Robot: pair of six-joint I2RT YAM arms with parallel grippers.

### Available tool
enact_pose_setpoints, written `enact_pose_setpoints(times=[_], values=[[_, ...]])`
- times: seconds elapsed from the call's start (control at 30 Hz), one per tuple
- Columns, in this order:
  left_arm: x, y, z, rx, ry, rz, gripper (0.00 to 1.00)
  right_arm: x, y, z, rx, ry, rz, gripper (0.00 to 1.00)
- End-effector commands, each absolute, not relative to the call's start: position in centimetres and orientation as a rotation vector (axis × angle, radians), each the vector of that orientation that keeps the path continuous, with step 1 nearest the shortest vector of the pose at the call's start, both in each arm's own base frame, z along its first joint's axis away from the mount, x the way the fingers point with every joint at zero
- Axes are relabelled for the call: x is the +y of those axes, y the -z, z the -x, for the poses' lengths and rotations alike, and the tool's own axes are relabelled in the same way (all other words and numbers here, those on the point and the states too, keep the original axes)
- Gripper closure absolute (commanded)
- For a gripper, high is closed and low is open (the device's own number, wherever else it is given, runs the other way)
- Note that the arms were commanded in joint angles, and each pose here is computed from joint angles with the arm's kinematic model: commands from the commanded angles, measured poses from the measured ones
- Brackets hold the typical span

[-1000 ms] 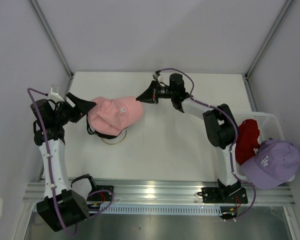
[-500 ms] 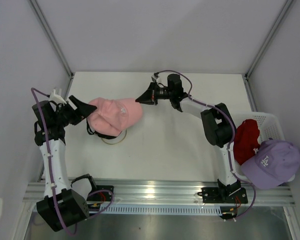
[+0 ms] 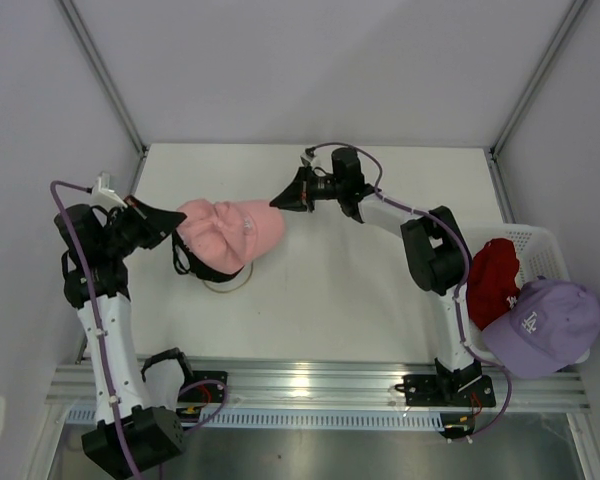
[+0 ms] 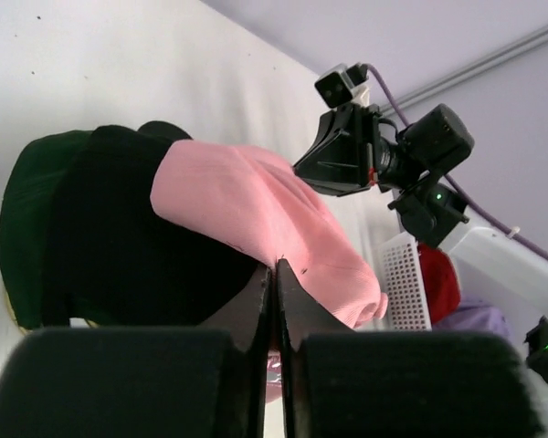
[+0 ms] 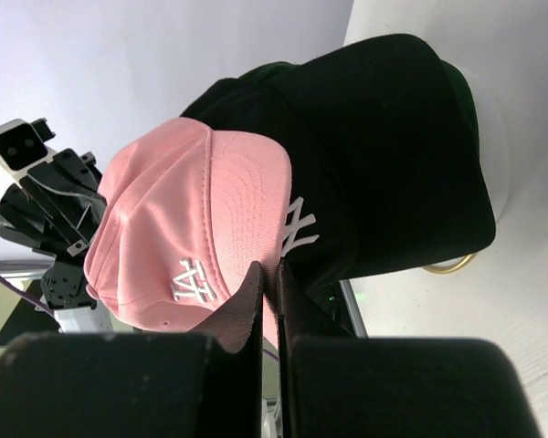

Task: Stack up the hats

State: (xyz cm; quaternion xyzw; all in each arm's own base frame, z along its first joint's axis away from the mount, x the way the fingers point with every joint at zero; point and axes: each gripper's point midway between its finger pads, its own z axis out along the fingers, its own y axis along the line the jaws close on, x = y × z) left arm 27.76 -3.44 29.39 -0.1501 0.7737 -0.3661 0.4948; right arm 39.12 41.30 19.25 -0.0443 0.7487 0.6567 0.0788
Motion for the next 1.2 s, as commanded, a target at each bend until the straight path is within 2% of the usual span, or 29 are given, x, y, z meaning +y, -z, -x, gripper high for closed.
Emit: enact_pose_setpoints(times=[0.0,0.13,0.27,0.6,0.73,0.9,1.17], values=[[-3.4,-33.3,-27.1,1.807,0.882,0.415,0.99,41.8,-18.5,-39.8,2.279,-1.926,0.126,1.0],[-2.9,-33.3,-26.4,1.832,0.882,0.603,0.99,41.9,-18.4,-40.0,2.307,-1.899,0.118,1.0],[-0.2,-33.6,-25.3,1.832,0.653,0.782,0.99,41.9,-18.5,-40.0,2.315,-1.892,0.111,1.0],[2.2,-32.8,-23.4,1.836,0.429,0.894,0.99,41.9,-17.9,-40.6,2.34,-1.845,0.092,1.0],[4.4,-30.7,-23.3,1.827,0.302,0.992,0.99,42.0,-18.8,-41.5,2.329,-1.786,0.106,1.0],[4.9,-29.2,-24.0,1.843,0.292,1.022,0.99,42.3,-19.1,-42.7,2.347,-1.73,0.108,1.0],[6.5,-25.0,-23.3,1.905,0.171,1.129,0.98,43.4,-13.6,-42.1,2.496,-1.601,0.096,1.0]])
